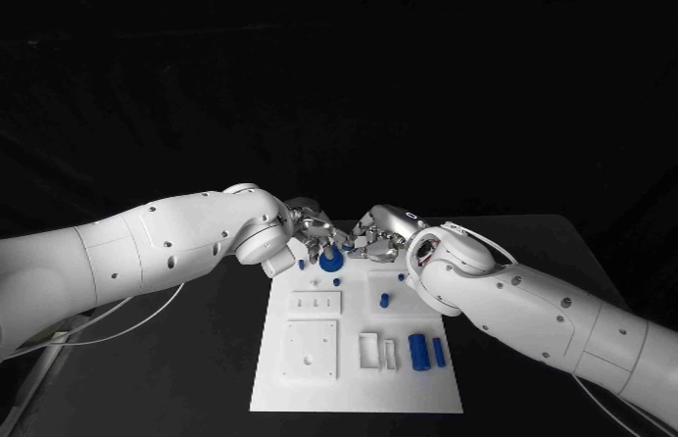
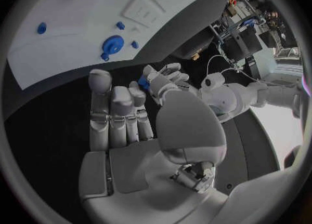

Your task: Assemble the parts on the task board

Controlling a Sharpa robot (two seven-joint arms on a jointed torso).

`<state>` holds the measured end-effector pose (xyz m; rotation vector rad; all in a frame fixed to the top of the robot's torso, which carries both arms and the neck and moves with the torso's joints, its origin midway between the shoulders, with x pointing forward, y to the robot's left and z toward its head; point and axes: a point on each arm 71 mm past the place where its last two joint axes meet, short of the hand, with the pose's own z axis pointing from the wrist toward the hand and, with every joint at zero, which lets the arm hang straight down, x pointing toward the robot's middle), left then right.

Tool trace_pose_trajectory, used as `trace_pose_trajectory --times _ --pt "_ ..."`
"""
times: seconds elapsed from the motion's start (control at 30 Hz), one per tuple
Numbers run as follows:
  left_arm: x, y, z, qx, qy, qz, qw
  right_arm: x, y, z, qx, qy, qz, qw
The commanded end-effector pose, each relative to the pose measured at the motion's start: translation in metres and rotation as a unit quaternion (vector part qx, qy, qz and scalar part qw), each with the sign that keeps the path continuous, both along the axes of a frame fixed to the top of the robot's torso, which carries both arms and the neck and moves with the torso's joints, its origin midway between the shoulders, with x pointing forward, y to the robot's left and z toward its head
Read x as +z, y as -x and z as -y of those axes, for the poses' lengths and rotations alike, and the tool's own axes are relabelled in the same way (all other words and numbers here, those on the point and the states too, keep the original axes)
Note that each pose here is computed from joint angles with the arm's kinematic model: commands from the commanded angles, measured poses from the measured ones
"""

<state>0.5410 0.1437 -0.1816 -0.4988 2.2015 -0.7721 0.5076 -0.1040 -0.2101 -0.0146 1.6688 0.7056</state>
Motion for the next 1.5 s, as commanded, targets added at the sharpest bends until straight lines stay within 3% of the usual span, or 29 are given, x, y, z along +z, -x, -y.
trace_pose_trajectory --times 0.03,0.37,0.57,0.73,1.03,1.17,1.33,1.5 --pt "0.0014 -0.0012 -0.001 0.005 -0.003 0.01 1.0 0.001 -0.001 0.004 -0.005 -0.017 0.008 1.0" --pt "0.002 -0.0026 -0.011 0.02 -0.024 0.028 0.999 -0.009 0.009 0.033 -0.023 -0.035 0.005 0.999" --pt "0.0002 -0.0016 -0.019 0.031 -0.043 0.029 0.998 -0.005 0.008 0.064 -0.049 -0.064 0.013 0.997" --pt "-0.0085 0.001 -0.026 0.039 -0.07 0.026 0.996 0.008 0.001 0.092 -0.073 -0.098 0.037 0.992" --pt "-0.0338 0.0089 -0.03 0.045 -0.094 0.01 0.995 0.046 -0.021 0.124 -0.113 -0.174 0.063 0.976" --pt "-0.046 0.0132 -0.03 0.048 -0.103 0.009 0.993 0.067 -0.034 0.13 -0.122 -0.221 0.063 0.966" --pt "-0.0541 0.0164 -0.029 0.05 -0.115 0.015 0.992 0.081 -0.047 0.134 -0.135 -0.279 0.06 0.949" --pt "-0.0597 0.0198 -0.028 0.053 -0.132 0.027 0.989 0.085 -0.057 0.138 -0.15 -0.37 0.025 0.916"
